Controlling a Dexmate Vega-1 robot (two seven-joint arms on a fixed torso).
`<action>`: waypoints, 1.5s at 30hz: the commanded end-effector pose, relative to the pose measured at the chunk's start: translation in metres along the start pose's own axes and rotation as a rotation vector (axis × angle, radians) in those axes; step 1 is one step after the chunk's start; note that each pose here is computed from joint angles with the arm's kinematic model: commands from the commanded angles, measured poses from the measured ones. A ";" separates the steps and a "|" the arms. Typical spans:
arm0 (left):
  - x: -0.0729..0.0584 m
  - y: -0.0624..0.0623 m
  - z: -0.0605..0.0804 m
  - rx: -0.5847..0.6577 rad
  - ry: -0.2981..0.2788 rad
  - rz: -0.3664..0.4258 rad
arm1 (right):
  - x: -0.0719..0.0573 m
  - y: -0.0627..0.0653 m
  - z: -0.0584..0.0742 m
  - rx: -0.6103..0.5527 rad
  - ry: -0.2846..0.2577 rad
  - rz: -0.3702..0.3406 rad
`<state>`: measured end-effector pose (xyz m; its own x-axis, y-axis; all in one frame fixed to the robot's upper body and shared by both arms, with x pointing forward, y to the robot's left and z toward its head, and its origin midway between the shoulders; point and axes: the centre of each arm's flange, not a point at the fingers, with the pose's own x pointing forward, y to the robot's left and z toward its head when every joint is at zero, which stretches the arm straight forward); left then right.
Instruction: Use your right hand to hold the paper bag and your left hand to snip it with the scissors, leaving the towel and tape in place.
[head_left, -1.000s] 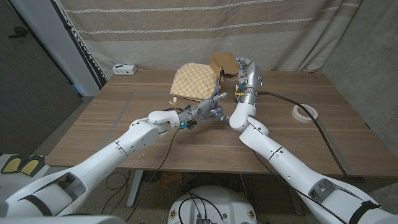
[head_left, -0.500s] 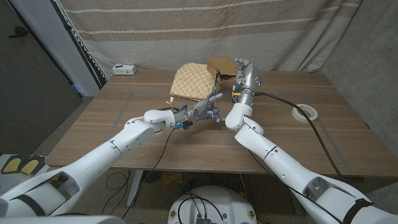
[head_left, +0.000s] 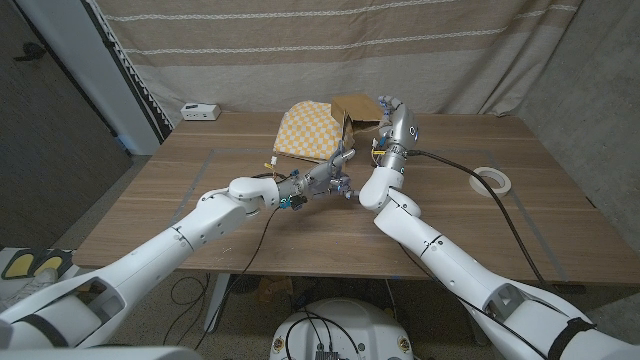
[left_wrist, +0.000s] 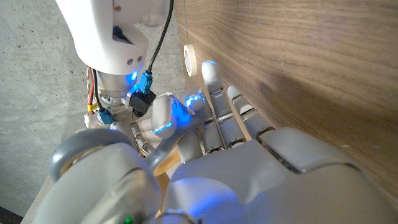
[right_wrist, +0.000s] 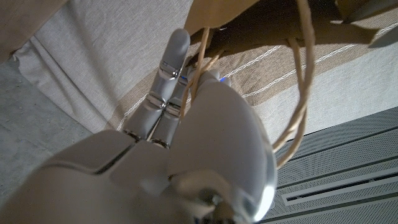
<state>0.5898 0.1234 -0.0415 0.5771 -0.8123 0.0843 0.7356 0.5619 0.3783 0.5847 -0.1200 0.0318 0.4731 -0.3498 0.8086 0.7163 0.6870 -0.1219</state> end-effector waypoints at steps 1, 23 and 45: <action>0.004 -0.010 -0.004 0.007 0.016 -0.036 | 0.003 0.004 -0.005 -0.024 0.010 -0.008; 0.003 -0.009 -0.005 0.011 0.017 -0.046 | -0.002 0.008 0.008 -0.018 -0.017 -0.002; 0.001 -0.013 -0.014 -0.067 -0.004 0.030 | -0.018 0.011 0.025 0.006 -0.021 0.027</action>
<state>0.5876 0.1179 -0.0550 0.5809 -0.8102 0.0780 0.7458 0.5682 0.3477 0.5784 -0.1007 0.0322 0.4723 -0.3281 0.8181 0.7154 0.6848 -0.1384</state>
